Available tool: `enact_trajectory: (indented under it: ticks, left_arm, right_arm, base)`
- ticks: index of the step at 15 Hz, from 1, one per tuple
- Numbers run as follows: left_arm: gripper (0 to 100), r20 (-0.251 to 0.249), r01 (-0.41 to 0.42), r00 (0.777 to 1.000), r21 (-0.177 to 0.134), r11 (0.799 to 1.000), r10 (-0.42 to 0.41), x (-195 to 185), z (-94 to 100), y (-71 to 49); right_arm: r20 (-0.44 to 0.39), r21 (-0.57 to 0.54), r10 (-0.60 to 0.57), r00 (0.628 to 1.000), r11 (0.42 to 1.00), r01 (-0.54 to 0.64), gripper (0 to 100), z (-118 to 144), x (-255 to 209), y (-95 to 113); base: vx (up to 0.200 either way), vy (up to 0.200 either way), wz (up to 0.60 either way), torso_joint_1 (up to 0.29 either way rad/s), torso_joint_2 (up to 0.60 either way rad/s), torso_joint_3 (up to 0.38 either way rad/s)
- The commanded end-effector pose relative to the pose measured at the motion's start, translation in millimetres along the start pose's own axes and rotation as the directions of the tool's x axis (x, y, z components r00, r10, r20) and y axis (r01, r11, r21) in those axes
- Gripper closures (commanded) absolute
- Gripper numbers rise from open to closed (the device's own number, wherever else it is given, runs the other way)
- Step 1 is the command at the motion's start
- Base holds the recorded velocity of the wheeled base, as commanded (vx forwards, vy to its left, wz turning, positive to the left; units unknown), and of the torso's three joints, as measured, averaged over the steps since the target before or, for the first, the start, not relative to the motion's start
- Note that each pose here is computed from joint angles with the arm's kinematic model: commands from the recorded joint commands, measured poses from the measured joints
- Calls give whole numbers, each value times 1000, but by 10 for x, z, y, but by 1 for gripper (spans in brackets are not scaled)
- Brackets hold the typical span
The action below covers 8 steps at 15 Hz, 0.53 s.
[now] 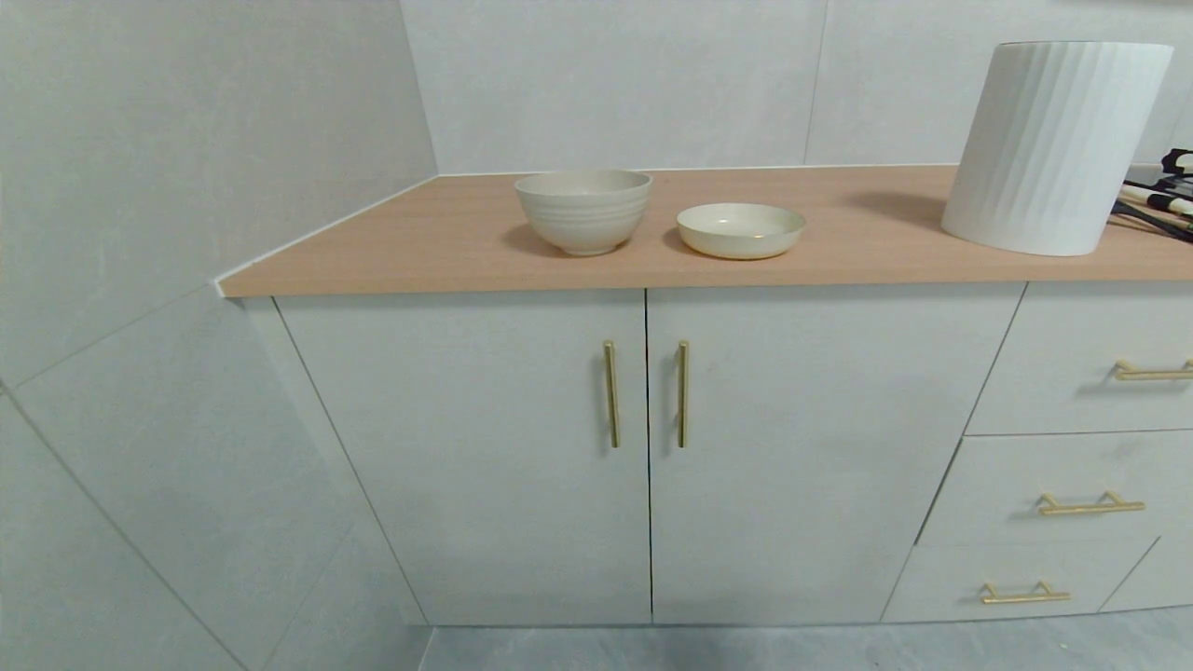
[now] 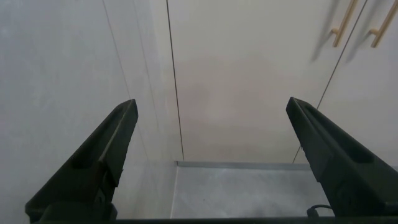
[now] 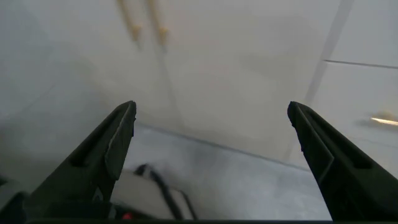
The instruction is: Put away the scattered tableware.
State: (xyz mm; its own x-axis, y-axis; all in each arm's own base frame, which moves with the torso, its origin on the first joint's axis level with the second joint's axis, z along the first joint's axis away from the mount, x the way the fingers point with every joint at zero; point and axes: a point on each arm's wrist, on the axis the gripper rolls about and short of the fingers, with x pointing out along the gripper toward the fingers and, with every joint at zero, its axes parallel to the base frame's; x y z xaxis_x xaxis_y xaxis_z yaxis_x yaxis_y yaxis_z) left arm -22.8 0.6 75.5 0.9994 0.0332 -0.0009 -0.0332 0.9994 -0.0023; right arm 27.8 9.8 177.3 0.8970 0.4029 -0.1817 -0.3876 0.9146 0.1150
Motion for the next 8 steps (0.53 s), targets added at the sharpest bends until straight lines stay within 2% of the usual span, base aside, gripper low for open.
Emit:
enact_trajectory:
  ticks: [1,2,3,4,8]
  left_arm:
    - [0,-1,-1,1000,-1,1000,1,0,3,0]
    - [0,-1,-1,1000,2,1000,1,0,3,0]
    - [0,-1,-1,1000,1,1000,1,0,-1,0]
    - [0,-1,-1,1000,2,1000,1,0,-1,0]
    - [0,-1,-1,1000,5,1000,1,1,0,0]
  right_arm:
    - [-157,20,166,973,986,-165,0,273,559,-11]
    - [-208,28,212,955,977,-211,0,341,1079,-7]
    - [-211,30,212,954,977,-210,0,348,1154,-13]
    - [-204,24,234,951,972,-234,0,378,1522,1]
    - [-268,43,363,893,930,-365,0,414,2169,348]
  base:
    - [0,0,0,0,0,0]
    - [0,0,0,0,0,0]
    - [0,0,0,0,0,0]
    - [0,0,0,0,0,0]
    - [0,0,0,0,0,0]
